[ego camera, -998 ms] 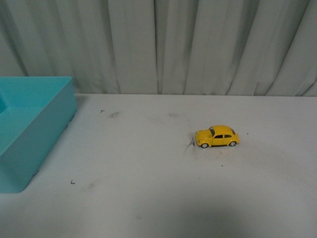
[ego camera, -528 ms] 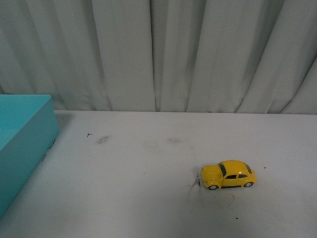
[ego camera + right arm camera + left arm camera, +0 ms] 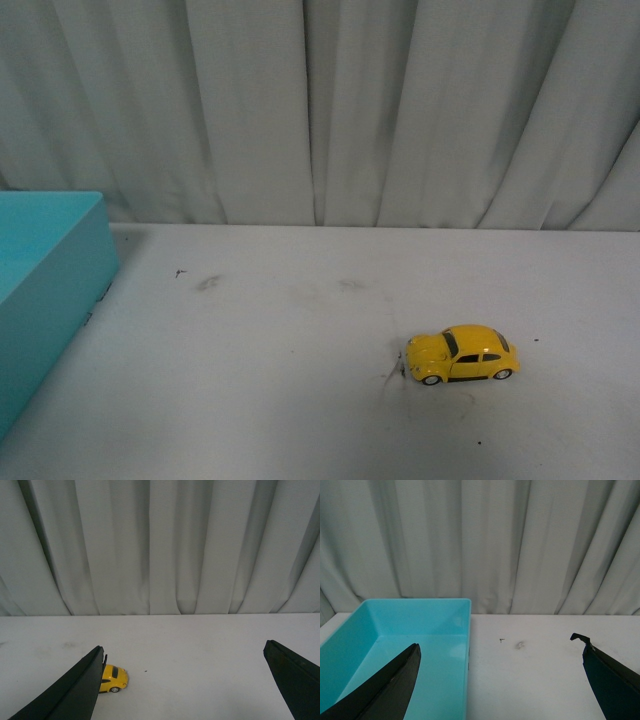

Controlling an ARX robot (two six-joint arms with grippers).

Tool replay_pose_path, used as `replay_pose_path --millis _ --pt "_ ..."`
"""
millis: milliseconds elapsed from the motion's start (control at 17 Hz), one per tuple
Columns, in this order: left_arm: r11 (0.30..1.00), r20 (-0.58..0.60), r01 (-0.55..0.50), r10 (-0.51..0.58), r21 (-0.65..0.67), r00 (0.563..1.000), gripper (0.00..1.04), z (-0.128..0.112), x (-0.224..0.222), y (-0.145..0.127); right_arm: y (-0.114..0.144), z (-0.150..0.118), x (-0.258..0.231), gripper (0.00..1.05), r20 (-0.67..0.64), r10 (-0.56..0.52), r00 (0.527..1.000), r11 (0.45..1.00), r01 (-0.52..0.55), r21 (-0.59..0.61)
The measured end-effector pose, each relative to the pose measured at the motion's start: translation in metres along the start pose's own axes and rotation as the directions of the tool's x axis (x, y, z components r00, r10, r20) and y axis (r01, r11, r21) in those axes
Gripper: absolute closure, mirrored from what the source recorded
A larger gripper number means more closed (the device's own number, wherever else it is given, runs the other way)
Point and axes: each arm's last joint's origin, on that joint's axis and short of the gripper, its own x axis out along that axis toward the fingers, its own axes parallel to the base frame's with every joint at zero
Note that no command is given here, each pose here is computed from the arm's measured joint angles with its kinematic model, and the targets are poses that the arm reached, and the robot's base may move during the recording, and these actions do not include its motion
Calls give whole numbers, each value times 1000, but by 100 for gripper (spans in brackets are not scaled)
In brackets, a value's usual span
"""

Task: Wind up and store yellow beetle toy

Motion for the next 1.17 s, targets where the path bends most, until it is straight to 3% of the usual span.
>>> replay_pose_path --millis 176,235,352,704,1174 --pt "1000 0 0 0 0 1000 7 0 0 0 0 0 0 6 -6 4 1000 1000 -4 3" --pt "1000 0 0 0 0 1000 7 0 0 0 -4 0 6 6 -27 54 998 994 -51 92" --pt "1000 0 0 0 0 1000 7 0 0 0 -29 9 32 6 -9 -23 1000 979 24 202" --pt "1000 0 0 0 0 1000 7 0 0 0 -54 36 109 6 94 -22 995 982 3 190" --pt "1000 0 0 0 0 1000 7 0 0 0 -53 22 180 6 3 101 995 979 -99 175"
